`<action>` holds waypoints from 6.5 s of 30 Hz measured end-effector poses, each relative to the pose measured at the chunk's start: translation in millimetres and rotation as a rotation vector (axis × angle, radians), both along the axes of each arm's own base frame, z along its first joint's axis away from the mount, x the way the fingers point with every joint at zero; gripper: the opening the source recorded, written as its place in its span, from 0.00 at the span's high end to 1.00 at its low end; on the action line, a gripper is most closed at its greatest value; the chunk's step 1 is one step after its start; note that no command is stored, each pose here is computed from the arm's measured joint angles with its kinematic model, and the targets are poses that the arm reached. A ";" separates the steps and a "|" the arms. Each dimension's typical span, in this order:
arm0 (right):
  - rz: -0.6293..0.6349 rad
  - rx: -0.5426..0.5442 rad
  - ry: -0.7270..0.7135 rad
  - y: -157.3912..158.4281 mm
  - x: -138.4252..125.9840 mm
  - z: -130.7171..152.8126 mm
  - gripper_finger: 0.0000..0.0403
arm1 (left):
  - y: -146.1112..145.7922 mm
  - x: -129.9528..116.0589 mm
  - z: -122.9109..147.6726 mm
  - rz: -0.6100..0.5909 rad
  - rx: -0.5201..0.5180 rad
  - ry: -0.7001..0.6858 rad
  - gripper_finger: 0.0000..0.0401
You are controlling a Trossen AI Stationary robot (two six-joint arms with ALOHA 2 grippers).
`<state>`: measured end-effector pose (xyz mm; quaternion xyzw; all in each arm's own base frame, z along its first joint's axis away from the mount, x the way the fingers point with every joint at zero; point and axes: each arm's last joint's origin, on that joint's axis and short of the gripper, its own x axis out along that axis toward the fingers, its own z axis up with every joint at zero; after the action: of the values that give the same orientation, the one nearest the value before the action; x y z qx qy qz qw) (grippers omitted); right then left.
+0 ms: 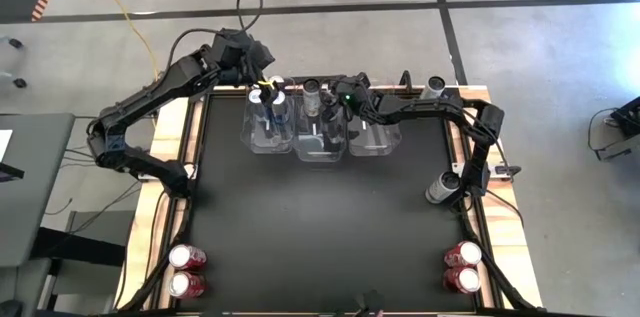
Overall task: Sort soda cans
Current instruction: Put the center white-yellow soda can into the center transparent bin, then put the top white-yellow soda can into the center transparent bin
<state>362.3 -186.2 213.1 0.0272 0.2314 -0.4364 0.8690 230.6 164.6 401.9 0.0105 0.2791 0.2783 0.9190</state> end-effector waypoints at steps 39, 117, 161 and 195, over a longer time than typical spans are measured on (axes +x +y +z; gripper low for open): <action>0.275 0.414 -0.105 81.4 -22.5 62.5 0.28 | -4.0 0.3 4.1 0.002 0.025 -0.017 0.01; 0.114 0.466 0.008 36.9 11.7 -32.3 0.99 | -3.3 -1.7 1.6 0.087 -0.014 -0.014 0.01; 0.153 0.366 -0.020 45.5 -30.5 51.3 0.61 | -0.8 -0.2 6.5 0.104 0.035 -0.050 0.01; -0.654 0.569 0.036 -11.8 -214.7 104.5 0.01 | 4.9 19.4 -5.1 -0.002 0.002 -0.057 0.01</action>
<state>147.6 -198.0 317.6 0.3298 0.3369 -0.6079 0.6389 250.0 169.4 396.7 0.0036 0.2527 0.2780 0.9267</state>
